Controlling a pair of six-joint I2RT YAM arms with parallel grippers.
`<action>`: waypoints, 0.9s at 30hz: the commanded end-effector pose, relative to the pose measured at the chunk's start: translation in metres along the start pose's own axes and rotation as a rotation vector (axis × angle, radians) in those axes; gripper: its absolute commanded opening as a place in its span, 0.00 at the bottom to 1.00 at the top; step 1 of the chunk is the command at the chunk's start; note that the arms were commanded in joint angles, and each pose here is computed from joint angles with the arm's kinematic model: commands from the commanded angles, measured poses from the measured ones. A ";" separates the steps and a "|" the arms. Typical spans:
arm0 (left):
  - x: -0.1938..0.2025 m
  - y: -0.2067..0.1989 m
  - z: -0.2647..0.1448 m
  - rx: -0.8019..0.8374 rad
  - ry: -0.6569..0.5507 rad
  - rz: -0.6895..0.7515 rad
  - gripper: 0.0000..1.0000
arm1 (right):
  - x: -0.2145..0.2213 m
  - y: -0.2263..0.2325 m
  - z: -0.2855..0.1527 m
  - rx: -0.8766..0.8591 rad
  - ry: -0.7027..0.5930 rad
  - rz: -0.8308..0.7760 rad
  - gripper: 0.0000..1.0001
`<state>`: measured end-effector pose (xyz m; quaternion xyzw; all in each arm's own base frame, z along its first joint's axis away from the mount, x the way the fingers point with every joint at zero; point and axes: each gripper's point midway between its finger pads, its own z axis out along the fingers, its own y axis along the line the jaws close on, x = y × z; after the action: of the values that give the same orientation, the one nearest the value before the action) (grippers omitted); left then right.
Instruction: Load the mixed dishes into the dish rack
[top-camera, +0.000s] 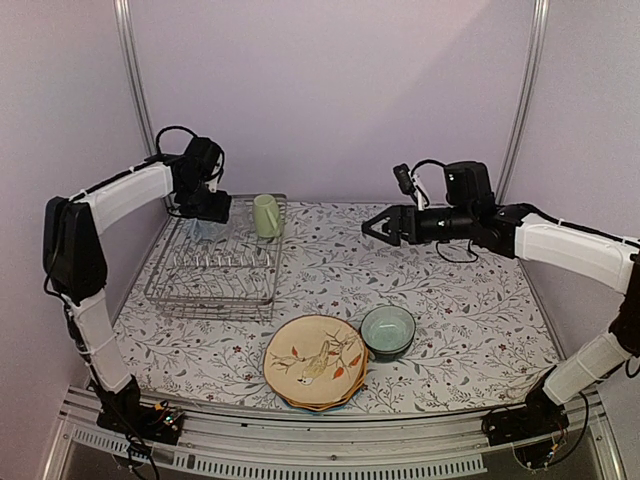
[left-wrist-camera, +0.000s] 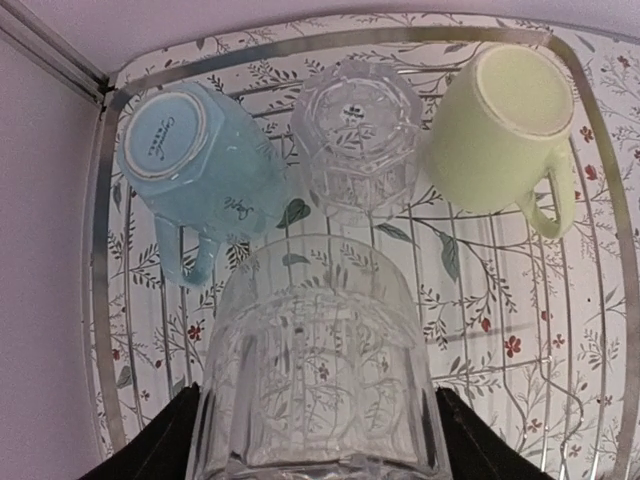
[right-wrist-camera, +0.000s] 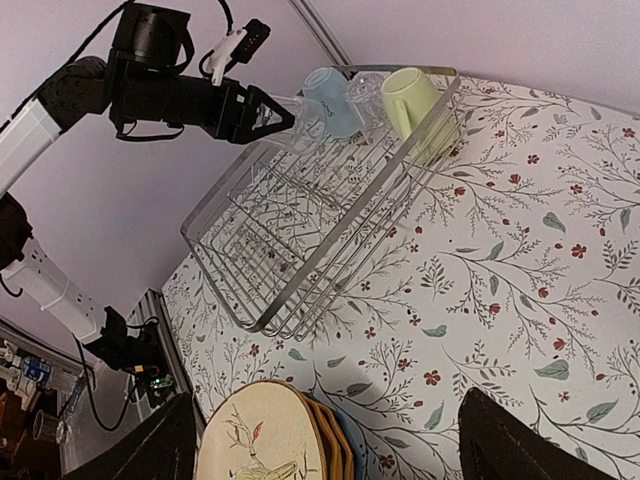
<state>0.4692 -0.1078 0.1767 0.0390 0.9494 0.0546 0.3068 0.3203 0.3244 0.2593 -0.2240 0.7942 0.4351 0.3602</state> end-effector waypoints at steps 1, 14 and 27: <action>-0.004 0.012 0.015 -0.040 0.060 0.034 0.00 | 0.009 -0.005 -0.004 0.034 0.013 -0.015 0.90; -0.005 0.000 0.067 0.018 0.143 0.033 0.01 | 0.022 -0.013 0.002 0.044 0.045 -0.002 0.89; -0.001 0.006 0.089 0.017 0.183 0.014 0.08 | 0.035 -0.021 0.004 0.058 0.067 0.016 0.89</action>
<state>0.5134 -0.1045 0.1073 0.0518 0.9730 0.0602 0.2169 0.3158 0.3173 0.2295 -0.2214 0.8143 0.4144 0.3410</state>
